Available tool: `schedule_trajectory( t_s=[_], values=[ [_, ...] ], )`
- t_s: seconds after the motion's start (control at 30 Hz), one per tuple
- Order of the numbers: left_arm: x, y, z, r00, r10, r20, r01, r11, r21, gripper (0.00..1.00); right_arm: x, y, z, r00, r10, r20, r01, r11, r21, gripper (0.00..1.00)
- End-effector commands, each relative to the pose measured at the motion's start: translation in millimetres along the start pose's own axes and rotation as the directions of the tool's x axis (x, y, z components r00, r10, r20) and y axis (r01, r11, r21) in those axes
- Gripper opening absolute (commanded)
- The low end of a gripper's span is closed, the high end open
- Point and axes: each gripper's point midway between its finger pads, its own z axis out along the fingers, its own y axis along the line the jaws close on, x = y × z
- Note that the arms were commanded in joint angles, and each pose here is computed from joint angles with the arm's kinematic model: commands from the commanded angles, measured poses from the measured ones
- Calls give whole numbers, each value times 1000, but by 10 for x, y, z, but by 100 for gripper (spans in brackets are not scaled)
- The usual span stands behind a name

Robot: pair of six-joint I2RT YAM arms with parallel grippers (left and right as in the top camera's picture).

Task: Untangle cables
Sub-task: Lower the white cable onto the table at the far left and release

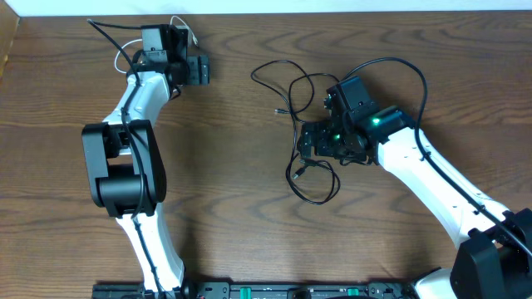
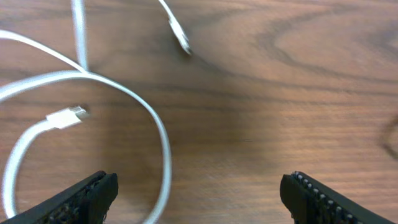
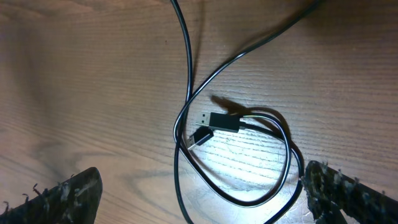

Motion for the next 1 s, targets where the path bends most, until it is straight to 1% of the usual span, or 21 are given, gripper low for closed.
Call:
schedule_trajectory(
  t_s=[0.0,0.17,0.2,0.3,0.33,0.43,0.47,0.57,0.6,0.7,0.77,0.87,0.97],
  values=[
    [133,225,133,999,31,-22,-32,997,-64,89,58,41,39,1000,0,-19,0,1000,-5,99],
    [333,279,316,998,17,-64,-21,998,-63,88,57,41,39,1000,0,-18,0,1000,-5,99],
    [380,278,356,997,17,-74,-21,998,-61,85,57,41,39,1000,0,-18,0,1000,-5,99],
    [481,271,444,995,14,-95,-19,998,-55,79,51,45,39,1000,-1,-16,1,1000,-6,99],
    [503,276,468,995,13,-98,-18,998,-55,75,52,45,39,1000,-1,-16,1,1000,-6,99],
    [556,292,527,994,11,-104,-17,998,-56,48,53,44,39,1000,0,-17,0,1000,-6,99],
    [559,310,543,995,10,-101,-16,998,-59,36,54,44,39,1000,0,-17,0,1000,-6,99],
    [473,409,546,998,10,-64,-16,995,-93,10,62,45,39,1000,0,-21,0,1000,-7,99],
    [424,488,538,999,10,-45,-16,992,-128,8,66,43,39,1000,1,-22,-1,1000,-6,99],
    [244,773,484,1000,13,26,-5,968,-250,8,85,31,38,1000,3,-30,-3,1000,-1,99],
    [112,902,438,997,28,75,-4,953,-303,8,103,20,38,999,5,-38,-5,1000,3,99],
    [-212,1005,315,983,63,175,4,933,-359,8,120,17,37,999,7,-45,-7,1000,3,99],
    [-645,1038,91,943,98,317,37,919,-393,8,133,38,37,999,7,-52,-7,1000,-8,99]
  ],
)
